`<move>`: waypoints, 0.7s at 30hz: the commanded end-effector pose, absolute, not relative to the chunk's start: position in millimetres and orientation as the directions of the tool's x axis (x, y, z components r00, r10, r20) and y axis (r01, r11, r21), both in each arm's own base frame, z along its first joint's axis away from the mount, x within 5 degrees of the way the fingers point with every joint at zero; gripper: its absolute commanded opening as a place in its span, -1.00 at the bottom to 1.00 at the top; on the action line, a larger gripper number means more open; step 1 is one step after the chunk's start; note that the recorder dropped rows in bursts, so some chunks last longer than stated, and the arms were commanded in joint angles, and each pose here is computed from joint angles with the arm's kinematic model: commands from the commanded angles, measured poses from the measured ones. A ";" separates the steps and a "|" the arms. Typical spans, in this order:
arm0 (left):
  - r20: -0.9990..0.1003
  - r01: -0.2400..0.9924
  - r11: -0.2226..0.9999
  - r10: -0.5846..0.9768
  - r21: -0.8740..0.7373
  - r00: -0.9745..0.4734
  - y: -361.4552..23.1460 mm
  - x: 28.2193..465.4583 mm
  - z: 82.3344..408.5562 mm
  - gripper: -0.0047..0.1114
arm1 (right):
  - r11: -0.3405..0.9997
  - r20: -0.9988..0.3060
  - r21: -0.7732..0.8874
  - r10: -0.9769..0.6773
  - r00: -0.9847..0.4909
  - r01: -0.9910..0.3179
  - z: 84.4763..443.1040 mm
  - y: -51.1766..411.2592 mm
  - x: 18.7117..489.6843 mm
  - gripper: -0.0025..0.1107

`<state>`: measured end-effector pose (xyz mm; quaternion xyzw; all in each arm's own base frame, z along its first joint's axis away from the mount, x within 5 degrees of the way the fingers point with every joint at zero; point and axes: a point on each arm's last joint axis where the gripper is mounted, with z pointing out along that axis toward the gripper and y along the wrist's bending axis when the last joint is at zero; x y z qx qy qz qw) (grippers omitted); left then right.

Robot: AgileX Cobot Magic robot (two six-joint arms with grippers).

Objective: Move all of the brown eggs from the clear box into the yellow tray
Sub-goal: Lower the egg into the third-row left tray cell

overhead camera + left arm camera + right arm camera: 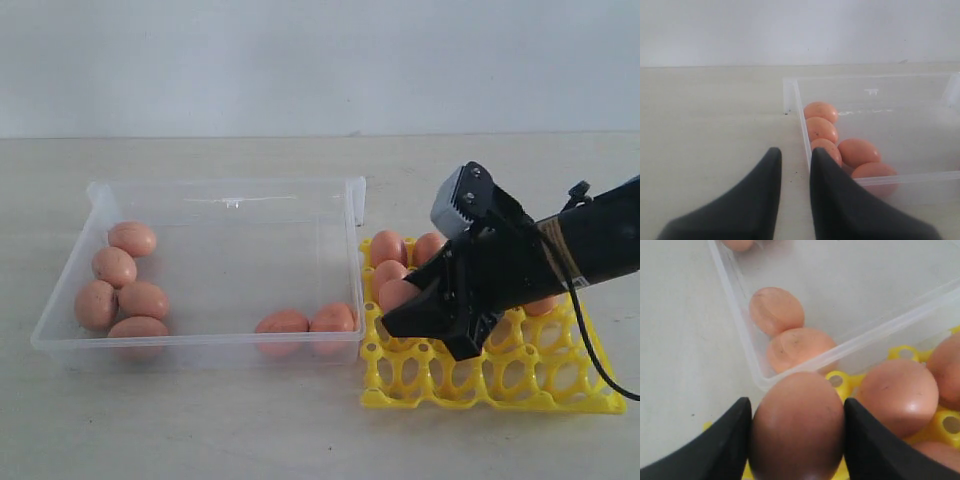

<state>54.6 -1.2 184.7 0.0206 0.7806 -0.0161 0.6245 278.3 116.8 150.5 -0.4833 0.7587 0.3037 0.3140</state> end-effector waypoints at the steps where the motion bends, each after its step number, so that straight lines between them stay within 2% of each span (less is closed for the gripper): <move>1: -0.977 0.054 0.998 -0.003 -0.015 -0.215 -1.5 54.4 185.7 -0.55 | 0.354 -0.784 0.090 -0.552 -0.285 -0.931 147.1 120.3 284.0 -0.96; 6: -0.977 0.054 0.998 -0.003 -0.015 -0.215 -1.5 54.4 185.7 -0.55 | 0.404 -0.831 0.107 -0.465 -0.305 -0.908 145.2 123.7 291.6 -0.96; 21: -0.977 0.054 0.998 -0.003 -0.015 -0.215 -1.5 54.4 185.7 -0.55 | 0.372 -0.819 0.149 -0.473 -0.325 -0.916 133.4 127.1 289.1 -0.96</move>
